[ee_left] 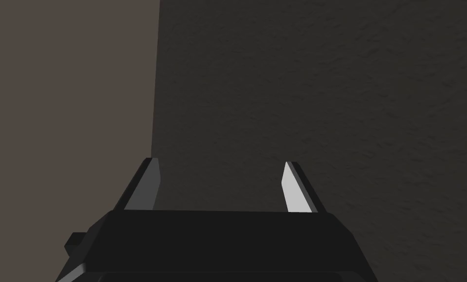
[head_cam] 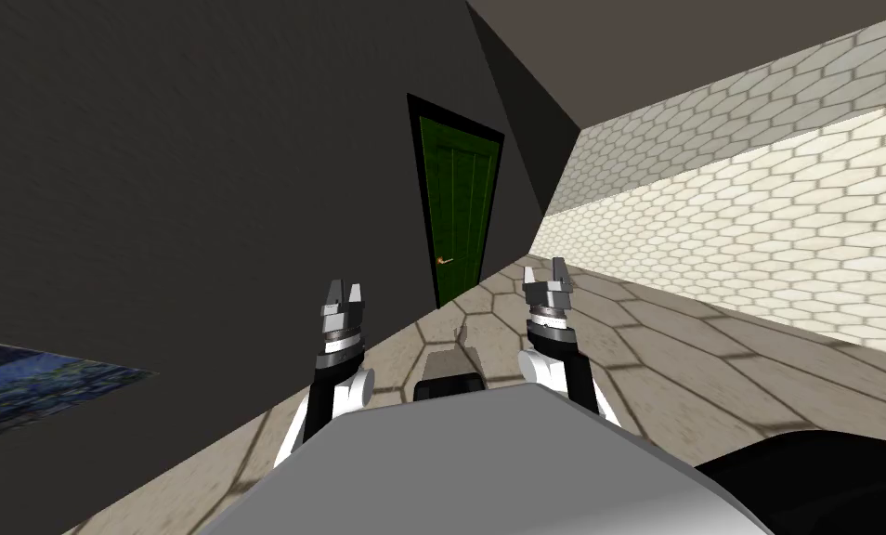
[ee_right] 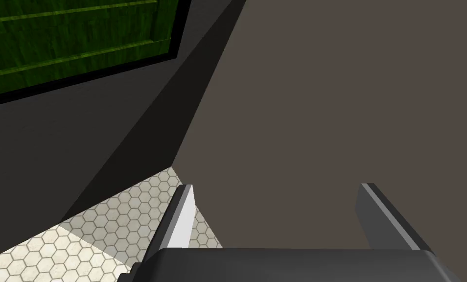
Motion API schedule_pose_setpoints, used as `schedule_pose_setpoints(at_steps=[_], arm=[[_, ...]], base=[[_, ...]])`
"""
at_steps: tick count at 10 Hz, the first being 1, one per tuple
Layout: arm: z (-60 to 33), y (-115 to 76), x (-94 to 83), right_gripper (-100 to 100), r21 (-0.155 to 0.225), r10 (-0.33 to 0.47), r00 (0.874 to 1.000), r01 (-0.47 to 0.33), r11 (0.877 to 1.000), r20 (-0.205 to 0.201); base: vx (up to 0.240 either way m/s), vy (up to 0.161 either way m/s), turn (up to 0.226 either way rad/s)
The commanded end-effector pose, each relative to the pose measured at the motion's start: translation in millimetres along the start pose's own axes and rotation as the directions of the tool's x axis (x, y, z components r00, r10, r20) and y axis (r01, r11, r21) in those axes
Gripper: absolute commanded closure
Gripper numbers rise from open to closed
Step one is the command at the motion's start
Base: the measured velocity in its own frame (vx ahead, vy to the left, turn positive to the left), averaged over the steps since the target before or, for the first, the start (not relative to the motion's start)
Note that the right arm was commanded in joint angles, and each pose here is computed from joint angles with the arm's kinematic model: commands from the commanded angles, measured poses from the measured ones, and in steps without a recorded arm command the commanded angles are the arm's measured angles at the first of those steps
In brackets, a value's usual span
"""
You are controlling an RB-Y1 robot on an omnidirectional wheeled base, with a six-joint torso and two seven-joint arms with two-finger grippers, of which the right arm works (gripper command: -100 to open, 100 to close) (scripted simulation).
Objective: Pull the door open
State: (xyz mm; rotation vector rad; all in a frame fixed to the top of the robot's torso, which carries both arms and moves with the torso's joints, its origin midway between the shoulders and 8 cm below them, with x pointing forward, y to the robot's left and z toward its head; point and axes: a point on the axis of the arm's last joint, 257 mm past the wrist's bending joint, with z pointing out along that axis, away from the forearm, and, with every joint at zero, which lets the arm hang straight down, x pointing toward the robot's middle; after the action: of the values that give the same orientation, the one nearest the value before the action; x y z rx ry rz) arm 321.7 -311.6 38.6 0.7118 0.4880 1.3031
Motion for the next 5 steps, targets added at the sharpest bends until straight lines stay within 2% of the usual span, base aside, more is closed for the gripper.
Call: schedule_pose_setpoints(at_steps=[1, 5], arm=[[-1.6, -10.2, 0.8, -100, 0.014, 0.001, 1.0, -0.001, 1.0, -0.006], [-5.8, -34.2, 2.1, -100, 0.046, 0.004, 1.0, -0.003, 0.999, -0.018]], base=[[0.032, -0.01, 0.085], [0.059, -0.025, 0.074]])
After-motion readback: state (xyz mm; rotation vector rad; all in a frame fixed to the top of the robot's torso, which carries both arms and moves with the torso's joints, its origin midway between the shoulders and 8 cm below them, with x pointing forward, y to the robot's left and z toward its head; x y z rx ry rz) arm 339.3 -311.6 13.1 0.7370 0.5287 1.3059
